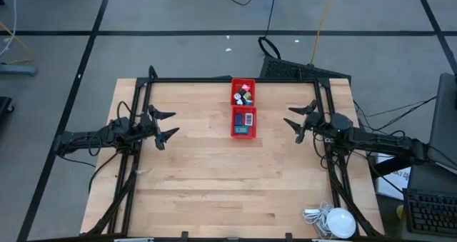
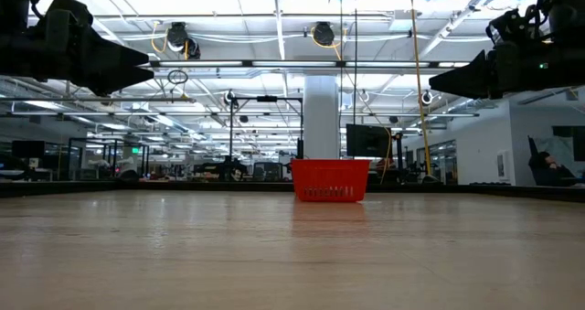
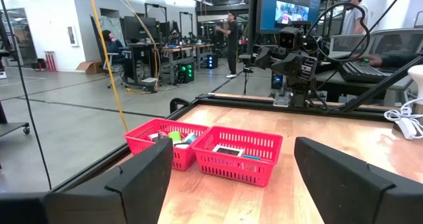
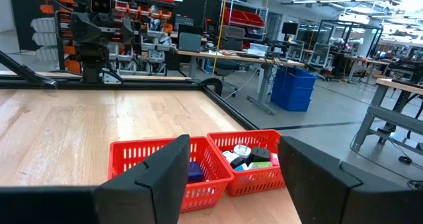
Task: Pick & Place Office items
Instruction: Return to Home Position
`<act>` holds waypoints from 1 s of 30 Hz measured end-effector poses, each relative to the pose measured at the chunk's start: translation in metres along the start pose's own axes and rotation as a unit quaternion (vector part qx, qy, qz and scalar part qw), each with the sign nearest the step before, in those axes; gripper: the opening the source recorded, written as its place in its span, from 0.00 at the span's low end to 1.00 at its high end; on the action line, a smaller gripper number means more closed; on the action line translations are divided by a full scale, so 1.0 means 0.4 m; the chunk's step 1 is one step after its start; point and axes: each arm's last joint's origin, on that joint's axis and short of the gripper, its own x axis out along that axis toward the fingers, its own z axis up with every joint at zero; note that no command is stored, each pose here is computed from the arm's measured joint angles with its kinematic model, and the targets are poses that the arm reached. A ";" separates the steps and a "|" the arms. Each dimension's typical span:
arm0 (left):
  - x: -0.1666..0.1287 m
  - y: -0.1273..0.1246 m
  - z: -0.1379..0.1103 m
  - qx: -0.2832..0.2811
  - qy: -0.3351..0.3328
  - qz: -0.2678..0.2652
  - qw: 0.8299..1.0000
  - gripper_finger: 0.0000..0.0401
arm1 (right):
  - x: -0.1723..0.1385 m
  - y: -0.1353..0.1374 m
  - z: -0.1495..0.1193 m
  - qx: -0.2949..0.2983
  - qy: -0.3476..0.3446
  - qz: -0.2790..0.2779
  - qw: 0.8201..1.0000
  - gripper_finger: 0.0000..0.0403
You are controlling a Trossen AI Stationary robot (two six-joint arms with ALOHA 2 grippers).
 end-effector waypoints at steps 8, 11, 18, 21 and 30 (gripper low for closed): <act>0.000 0.000 0.000 0.000 0.000 0.000 1.000 0.76 | 0.000 0.000 0.000 0.000 0.000 0.000 1.000 0.55; 0.000 0.000 0.000 0.000 0.000 0.000 1.000 0.76 | 0.000 0.000 0.000 0.000 0.000 0.000 1.000 0.55; 0.000 0.000 0.000 0.000 0.000 0.000 1.000 0.80 | 0.000 0.000 0.000 0.000 0.000 0.000 1.000 0.54; 0.000 0.000 0.000 0.000 0.000 0.000 1.000 0.81 | 0.000 0.000 0.000 0.000 0.000 0.000 1.000 0.54; 0.000 0.000 0.000 0.000 0.000 0.000 1.000 0.79 | 0.000 0.000 0.000 0.000 0.000 0.000 1.000 0.54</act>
